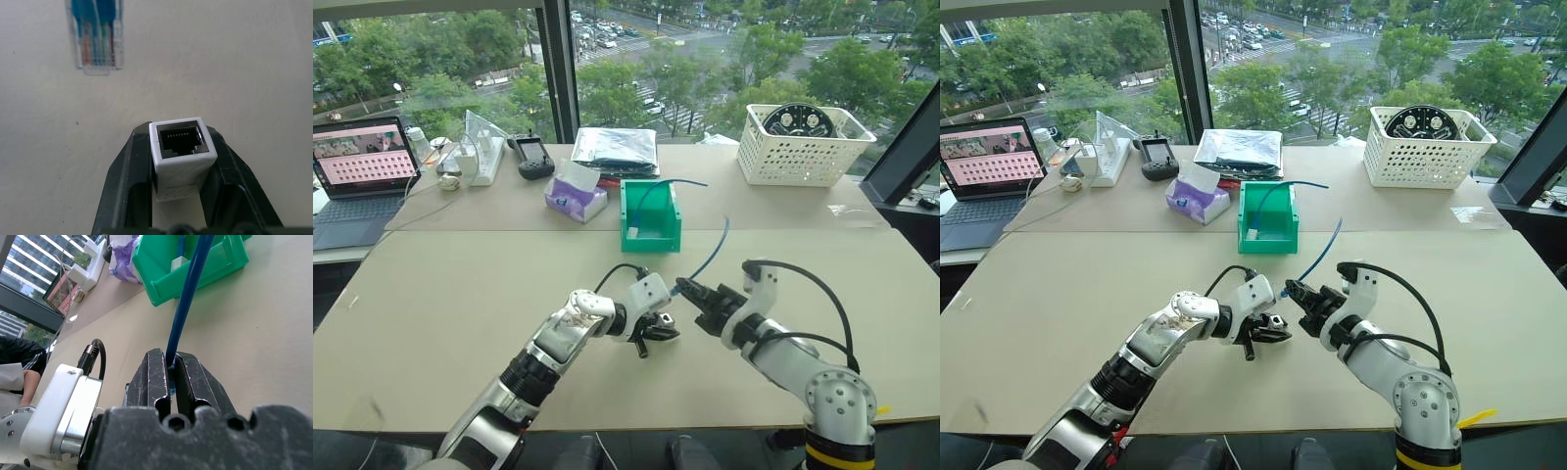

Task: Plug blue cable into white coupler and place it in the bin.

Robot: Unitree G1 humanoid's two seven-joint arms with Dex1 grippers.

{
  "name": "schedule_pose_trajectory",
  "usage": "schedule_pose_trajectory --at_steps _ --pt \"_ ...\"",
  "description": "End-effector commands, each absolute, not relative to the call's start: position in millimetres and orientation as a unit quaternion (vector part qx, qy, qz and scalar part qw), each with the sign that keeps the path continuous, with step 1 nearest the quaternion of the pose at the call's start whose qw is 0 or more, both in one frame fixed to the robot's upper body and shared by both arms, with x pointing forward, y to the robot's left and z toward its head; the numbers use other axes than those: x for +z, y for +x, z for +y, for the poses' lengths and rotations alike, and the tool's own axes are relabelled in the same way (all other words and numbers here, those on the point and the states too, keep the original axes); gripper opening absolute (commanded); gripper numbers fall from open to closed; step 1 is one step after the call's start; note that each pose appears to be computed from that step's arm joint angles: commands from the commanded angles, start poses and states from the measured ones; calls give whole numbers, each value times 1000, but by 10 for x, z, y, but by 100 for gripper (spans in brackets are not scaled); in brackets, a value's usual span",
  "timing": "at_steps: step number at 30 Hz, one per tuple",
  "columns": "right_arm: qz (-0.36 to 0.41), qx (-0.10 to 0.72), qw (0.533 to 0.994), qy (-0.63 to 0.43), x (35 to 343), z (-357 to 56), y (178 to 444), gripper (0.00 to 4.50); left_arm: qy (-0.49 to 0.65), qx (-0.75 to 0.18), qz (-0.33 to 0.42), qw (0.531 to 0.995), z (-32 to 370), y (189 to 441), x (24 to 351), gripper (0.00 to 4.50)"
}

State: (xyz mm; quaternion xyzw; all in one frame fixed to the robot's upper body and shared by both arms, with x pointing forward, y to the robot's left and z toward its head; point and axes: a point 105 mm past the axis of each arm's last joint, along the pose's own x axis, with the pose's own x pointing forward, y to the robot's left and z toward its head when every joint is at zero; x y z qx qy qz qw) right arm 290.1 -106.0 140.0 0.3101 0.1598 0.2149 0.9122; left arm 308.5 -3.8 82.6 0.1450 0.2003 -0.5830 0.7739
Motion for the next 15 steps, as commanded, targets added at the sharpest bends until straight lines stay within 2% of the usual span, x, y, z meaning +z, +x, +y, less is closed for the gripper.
schedule_pose_trajectory --at_steps 1,15 --pt "141 225 915 305 1501 -1037 2839 0 141 -577 216 775 -29 3092 786 76" --pt "165 231 915 288 1412 -1052 2764 0 121 -571 223 781 -24 3077 784 76"
